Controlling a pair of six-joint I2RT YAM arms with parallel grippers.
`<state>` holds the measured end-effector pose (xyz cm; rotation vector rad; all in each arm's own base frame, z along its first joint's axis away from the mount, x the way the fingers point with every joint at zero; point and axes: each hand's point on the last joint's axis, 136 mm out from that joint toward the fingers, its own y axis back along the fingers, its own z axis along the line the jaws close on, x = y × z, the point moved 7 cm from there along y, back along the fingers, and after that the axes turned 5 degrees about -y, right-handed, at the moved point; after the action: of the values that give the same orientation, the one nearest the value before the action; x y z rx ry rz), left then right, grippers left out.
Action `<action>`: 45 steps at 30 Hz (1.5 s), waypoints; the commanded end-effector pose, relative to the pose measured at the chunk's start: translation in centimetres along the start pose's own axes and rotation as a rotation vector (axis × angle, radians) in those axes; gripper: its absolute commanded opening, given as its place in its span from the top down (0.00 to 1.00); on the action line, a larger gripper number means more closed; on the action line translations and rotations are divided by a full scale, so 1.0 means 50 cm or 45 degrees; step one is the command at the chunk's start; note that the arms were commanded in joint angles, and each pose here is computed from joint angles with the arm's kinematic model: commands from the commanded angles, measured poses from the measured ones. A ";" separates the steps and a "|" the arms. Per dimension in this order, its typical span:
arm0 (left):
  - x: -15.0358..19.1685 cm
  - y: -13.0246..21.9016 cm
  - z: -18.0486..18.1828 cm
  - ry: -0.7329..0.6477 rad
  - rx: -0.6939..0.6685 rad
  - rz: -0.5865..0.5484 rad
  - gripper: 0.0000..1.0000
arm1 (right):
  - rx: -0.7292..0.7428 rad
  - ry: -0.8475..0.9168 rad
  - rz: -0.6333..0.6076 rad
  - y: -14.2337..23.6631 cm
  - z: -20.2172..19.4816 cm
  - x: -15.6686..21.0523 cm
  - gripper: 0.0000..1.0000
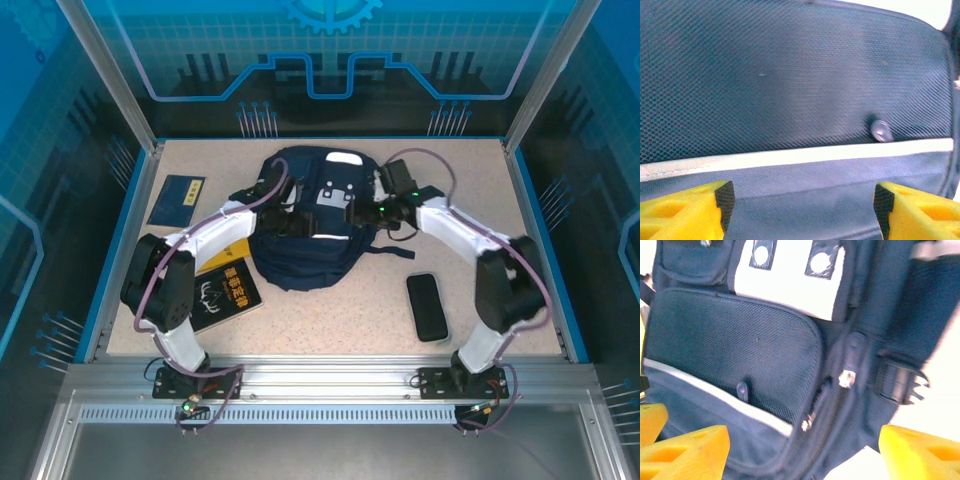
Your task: Pack books, pencil case, and school supplies into a backpack
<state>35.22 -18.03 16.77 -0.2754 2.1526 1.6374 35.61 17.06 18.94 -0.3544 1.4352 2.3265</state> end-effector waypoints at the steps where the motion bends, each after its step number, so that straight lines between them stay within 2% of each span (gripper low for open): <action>1: 0.013 0.043 -0.042 -0.241 -0.108 0.012 0.25 | 0.106 -0.073 -0.004 0.034 -0.075 0.026 0.20; 6: 0.042 0.029 -0.132 -0.497 -0.125 0.022 0.28 | 0.146 -0.192 0.018 0.040 -0.142 0.063 0.20; 14: 0.043 -0.046 -0.217 -0.636 -0.273 0.131 0.38 | 0.155 -0.315 0.017 0.032 -0.182 0.077 0.21; 21: 0.032 -0.111 -0.226 -0.670 -0.418 0.182 0.45 | 0.167 -0.374 -0.018 0.041 -0.205 0.071 0.22; 24: 0.030 -0.128 -0.228 -0.682 -0.428 0.192 0.47 | 0.166 -0.385 -0.028 0.044 -0.211 0.069 0.22; 33: 0.046 -0.176 -0.213 -0.708 -0.526 0.270 0.43 | 0.162 -0.409 -0.032 0.045 -0.220 0.074 0.23; 38: 0.026 -0.150 -0.215 -0.714 -0.559 0.213 0.65 | 0.143 -0.388 -0.039 0.046 -0.216 0.071 0.23; 42: -0.011 -0.082 -0.228 -0.731 -0.537 0.078 0.85 | 0.074 -0.275 -0.044 0.051 -0.201 0.063 0.24; 45: -0.038 -0.021 -0.231 -0.752 -0.532 -0.048 0.91 | 0.023 -0.162 -0.045 0.058 -0.177 0.054 0.24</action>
<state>34.43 -30.94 13.39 0.1988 1.4476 1.8997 31.64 7.77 14.38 -0.0574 1.4135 2.2043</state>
